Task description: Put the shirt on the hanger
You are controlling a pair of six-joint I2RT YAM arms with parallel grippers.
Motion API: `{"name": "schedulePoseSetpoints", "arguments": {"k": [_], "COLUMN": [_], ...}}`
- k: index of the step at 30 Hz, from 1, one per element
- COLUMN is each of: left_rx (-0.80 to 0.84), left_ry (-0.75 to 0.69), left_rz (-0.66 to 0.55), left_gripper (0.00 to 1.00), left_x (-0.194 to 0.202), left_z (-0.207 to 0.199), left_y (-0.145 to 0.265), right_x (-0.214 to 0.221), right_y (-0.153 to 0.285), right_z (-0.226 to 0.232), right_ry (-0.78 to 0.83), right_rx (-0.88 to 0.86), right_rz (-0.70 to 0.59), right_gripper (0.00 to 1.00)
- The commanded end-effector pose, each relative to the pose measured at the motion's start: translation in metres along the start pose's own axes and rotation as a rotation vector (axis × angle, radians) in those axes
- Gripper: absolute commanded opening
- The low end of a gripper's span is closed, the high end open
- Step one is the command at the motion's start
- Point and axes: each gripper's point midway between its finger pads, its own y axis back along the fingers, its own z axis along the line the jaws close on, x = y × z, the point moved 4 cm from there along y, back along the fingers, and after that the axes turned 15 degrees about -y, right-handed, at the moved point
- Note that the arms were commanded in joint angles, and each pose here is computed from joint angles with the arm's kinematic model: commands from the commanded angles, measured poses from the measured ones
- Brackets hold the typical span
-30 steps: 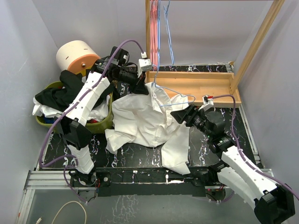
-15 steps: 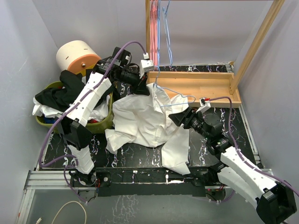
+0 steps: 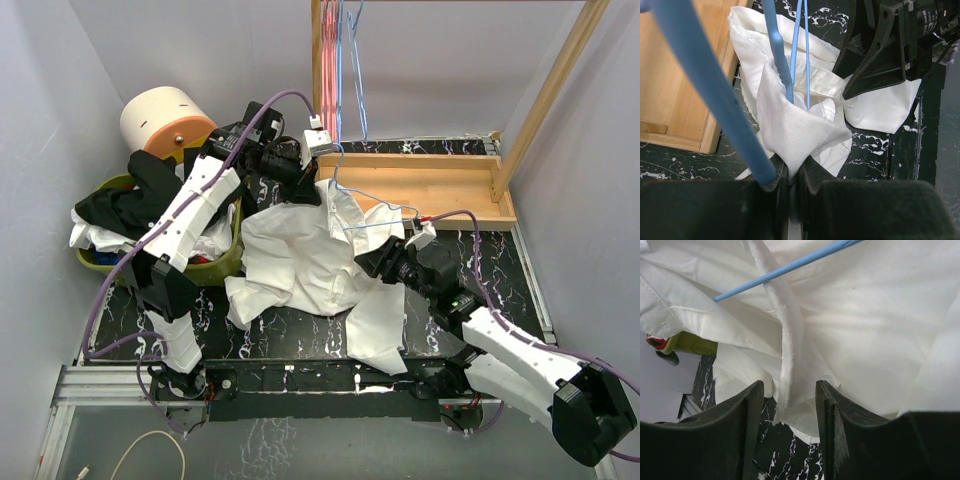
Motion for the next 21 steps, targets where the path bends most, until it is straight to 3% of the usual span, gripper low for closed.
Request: {"name": "schedulePoseSetpoints", "arguments": {"k": [1,7,10,11,15,21], "left_rx": [-0.024,-0.015,-0.012,-0.015,-0.025,-0.017], "left_ry": [-0.046,-0.041,-0.04,-0.044,-0.116,-0.395], "left_rz": [-0.043,-0.054,-0.062,-0.063,-0.041,0.001], "left_gripper": [0.0,0.0,0.0,0.0,0.0,0.0], "left_x": [-0.021,-0.023,-0.026,-0.027,-0.031,-0.047], "left_z": [-0.007,-0.01,-0.012,-0.012,-0.015,-0.024], "left_y": [0.015,0.017,0.017,0.018,0.03,0.059], "right_x": [-0.016,-0.015,-0.014,-0.015,-0.033,-0.068], "right_y": [-0.004,-0.011,-0.015,-0.014,-0.005,0.017], "right_z": [0.006,0.004,-0.003,-0.005,-0.004,-0.063], "right_ry": [0.028,0.043,0.036,0.034,0.047,0.0], "right_rx": [-0.01,-0.01,0.012,0.022,0.029,0.1], "right_rz": [-0.096,-0.09,-0.097,-0.108,-0.231,-0.306], "right_gripper": [0.46,0.35,0.12,0.08,0.08,0.08]}}
